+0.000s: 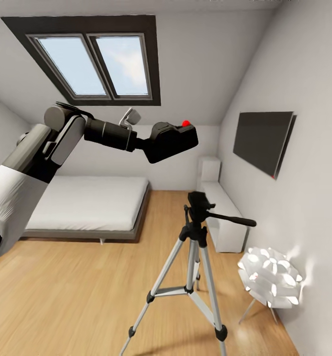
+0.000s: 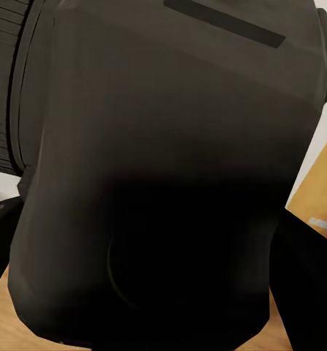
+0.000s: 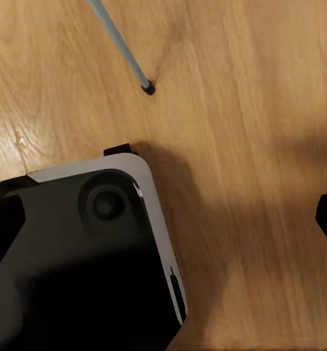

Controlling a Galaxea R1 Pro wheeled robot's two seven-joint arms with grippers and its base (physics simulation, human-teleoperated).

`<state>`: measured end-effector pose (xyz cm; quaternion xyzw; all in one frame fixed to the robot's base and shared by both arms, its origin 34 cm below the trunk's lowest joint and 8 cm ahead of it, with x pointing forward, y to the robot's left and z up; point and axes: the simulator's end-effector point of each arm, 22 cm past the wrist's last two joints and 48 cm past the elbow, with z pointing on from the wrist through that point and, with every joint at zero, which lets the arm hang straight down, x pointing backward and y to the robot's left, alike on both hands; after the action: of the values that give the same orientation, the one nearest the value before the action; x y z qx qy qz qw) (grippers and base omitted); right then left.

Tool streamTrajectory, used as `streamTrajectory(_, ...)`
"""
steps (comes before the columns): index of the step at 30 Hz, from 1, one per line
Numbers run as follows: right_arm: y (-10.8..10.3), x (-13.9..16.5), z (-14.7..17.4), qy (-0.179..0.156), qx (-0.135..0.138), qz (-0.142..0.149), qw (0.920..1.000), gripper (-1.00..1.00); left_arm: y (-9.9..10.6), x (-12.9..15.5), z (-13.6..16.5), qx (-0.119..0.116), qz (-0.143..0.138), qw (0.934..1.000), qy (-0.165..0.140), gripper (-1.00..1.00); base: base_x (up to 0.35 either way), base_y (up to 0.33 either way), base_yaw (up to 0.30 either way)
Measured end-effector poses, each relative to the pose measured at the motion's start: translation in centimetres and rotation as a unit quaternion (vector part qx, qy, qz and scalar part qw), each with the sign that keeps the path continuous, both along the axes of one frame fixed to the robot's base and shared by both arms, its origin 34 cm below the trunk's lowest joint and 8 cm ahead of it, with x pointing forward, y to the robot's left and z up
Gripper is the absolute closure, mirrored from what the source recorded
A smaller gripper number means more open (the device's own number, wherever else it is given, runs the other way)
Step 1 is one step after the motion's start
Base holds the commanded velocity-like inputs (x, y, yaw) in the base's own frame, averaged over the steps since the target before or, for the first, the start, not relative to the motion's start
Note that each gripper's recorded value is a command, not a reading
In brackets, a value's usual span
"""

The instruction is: Attach the digital camera to the camera tripod in the bedroom.

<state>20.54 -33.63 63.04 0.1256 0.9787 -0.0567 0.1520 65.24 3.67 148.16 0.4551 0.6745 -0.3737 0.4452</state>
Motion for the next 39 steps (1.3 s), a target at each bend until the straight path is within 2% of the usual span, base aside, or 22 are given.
streamTrajectory(7, 0.0, 0.0, 0.0, 0.0, 0.0, 0.0, 1.0, -1.0, 0.0, 0.0, 0.0, 0.0, 0.0, 1.0, 0.0, 1.0, -0.226, 0.0, -0.002)
streamTrajectory(19, 0.0, 0.0, 0.0, 0.0, -0.001, 0.0, 1.0, -1.0, 0.0, -0.1, 0.0, 0.0, 0.0, 1.0, 0.0, 1.0, -0.034, 0.0, 0.0)
streamTrajectory(31, 0.0, 0.0, 0.0, 0.0, -0.001, 0.0, 1.0, -1.0, -0.7, 0.7, -1.2, -0.001, 0.002, 0.9997, 0.024, 1.0, 0.0, 0.0, 0.0)
streamTrajectory(33, 0.0, 0.0, 0.0, 0.0, -0.001, 0.0, 1.0, -1.0, -1.1, 1.1, -1.5, -0.003, 0.003, 0.9994, 0.034, 1.0, 0.0, 0.0, 0.0)
streamTrajectory(36, 0.0, 0.0, 0.0, 0.0, -0.001, 0.0, 1.0, -1.0, -2.8, 1.0, -2.0, -0.006, -0.007, 0.9986, 0.052, 1.0, 0.0, 0.0, 0.0)
streamTrajectory(37, 0.0, 0.0, 0.0, 0.0, -0.001, 0.0, 1.0, -1.0, -5.1, 1.7, -3.4, 0.008, -0.001, 0.9983, 0.058, 1.0, 0.0, 0.0, 0.0)
streamTrajectory(38, 0.0, 0.0, 0.0, 0.0, -0.001, 0.0, 1.0, -1.0, -5.9, 1.2, -3.2, 0.001, -0.009, 0.9977, 0.068, 1.0, 0.0, 0.0, 0.0)
streamTrajectory(39, 0.0, 0.0, 0.0, 0.0, -0.001, 0.0, 1.0, -1.0, -6.0, 1.4, -3.4, 0.005, -0.004, 0.9979, 0.065, 1.0, 0.0, 0.0, 0.0)
